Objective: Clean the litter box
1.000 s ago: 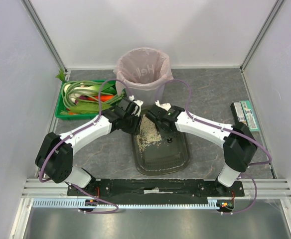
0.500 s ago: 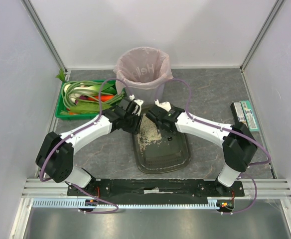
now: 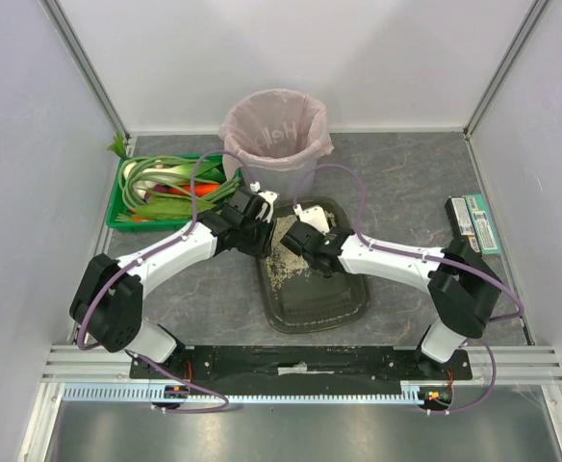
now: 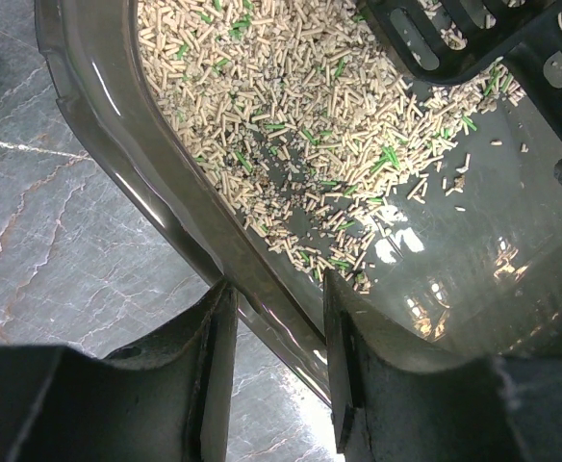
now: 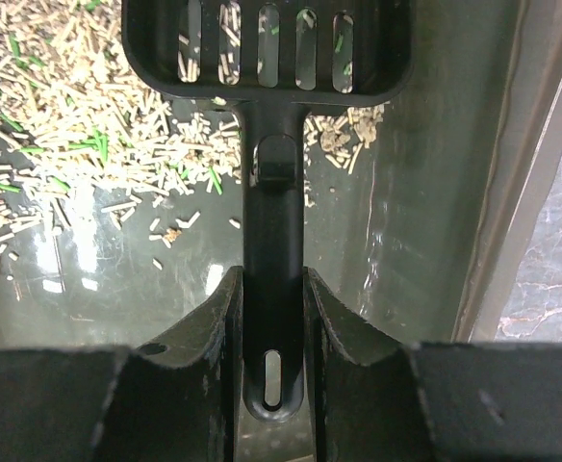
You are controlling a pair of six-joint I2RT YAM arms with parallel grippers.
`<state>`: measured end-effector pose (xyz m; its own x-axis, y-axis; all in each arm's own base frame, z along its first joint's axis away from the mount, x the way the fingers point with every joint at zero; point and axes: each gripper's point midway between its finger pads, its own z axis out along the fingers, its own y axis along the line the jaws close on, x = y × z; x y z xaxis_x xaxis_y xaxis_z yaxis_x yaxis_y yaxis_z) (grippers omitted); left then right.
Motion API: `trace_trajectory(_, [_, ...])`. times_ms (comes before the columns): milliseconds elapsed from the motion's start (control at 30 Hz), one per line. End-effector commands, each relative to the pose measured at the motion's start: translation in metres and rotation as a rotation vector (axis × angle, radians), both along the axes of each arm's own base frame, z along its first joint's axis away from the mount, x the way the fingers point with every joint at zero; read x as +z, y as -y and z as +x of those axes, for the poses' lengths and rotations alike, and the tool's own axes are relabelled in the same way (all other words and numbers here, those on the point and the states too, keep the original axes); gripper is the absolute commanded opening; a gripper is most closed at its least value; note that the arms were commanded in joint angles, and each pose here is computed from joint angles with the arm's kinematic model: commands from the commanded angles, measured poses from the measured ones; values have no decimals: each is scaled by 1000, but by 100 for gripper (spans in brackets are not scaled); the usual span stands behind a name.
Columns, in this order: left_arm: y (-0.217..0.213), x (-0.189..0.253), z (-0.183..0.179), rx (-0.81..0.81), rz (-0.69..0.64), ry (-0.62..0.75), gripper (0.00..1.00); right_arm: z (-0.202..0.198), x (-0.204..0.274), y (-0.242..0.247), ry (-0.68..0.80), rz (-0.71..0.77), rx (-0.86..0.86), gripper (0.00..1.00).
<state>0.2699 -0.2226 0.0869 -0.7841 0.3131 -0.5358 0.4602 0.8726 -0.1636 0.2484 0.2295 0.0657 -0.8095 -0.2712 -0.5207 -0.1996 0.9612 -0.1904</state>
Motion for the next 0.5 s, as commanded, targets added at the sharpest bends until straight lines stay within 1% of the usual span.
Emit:
trace_trajectory(0, [10,-1,-9,-77,-5,-24,31,32,26,-13,224,23,-17,0])
trace_trajectory(133, [10,0,-9,-77,-3,-16,31,29,29,-16,264,2,17,0])
trace_trajectory(333, [9,1,-7,-75,-1,-9,31,33,28,-12,309,-23,23,0])
trace_trajectory(467, [8,2,-7,-72,5,-5,31,34,29,-15,329,10,22,0])
